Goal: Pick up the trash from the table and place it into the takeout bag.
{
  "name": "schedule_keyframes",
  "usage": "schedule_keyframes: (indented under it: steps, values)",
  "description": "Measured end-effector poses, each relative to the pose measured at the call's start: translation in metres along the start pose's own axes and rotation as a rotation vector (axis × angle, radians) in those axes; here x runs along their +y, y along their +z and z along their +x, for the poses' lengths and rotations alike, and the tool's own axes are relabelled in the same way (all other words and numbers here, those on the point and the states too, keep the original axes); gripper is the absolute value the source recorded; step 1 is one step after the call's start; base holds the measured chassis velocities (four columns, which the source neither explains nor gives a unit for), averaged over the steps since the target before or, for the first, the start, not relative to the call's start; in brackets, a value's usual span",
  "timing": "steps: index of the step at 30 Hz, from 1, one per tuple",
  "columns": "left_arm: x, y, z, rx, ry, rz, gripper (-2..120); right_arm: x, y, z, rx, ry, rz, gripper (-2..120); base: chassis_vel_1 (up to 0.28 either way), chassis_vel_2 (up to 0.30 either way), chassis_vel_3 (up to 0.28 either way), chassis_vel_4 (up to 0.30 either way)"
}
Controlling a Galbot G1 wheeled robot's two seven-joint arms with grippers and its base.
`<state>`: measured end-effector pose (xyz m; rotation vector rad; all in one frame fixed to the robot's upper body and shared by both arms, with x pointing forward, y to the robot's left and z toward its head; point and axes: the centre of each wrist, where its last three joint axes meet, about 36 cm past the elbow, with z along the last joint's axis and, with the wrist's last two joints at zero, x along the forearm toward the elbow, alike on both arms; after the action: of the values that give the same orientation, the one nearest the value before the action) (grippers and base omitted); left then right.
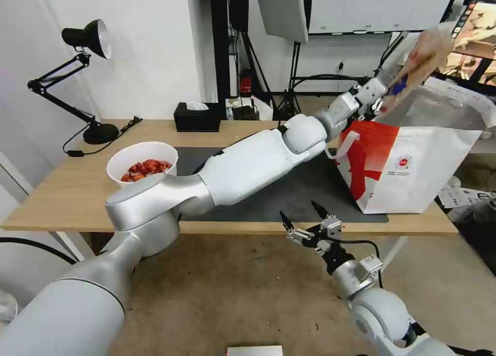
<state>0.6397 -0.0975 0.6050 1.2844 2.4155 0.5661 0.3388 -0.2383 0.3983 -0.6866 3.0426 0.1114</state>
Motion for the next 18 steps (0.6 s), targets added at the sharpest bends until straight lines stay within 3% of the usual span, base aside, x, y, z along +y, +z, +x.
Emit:
schedule_keyframes:
  steps: [3, 6, 12, 18]
  values:
    - [-0.003, 0.000, 0.001, -0.008, -0.001, 0.029, 3, -0.001, 0.001, 0.000, 0.005, 0.000, 0.001, 100, 0.000, 0.000, 0.000, 0.000]
    - [-0.008, -0.015, 0.001, -0.040, 0.017, 0.100, 18, -0.002, 0.003, 0.000, 0.013, 0.000, 0.003, 100, 0.000, 0.000, 0.000, 0.000]
    - [-0.008, -0.037, 0.001, -0.052, 0.051, 0.170, 38, -0.004, 0.003, -0.003, 0.025, 0.003, 0.000, 100, 0.000, 0.000, 0.000, 0.000]
    - [-0.003, -0.048, 0.013, -0.061, 0.002, 0.210, 59, -0.003, 0.002, -0.003, 0.026, 0.007, -0.005, 100, 0.000, 0.000, 0.000, 0.000]
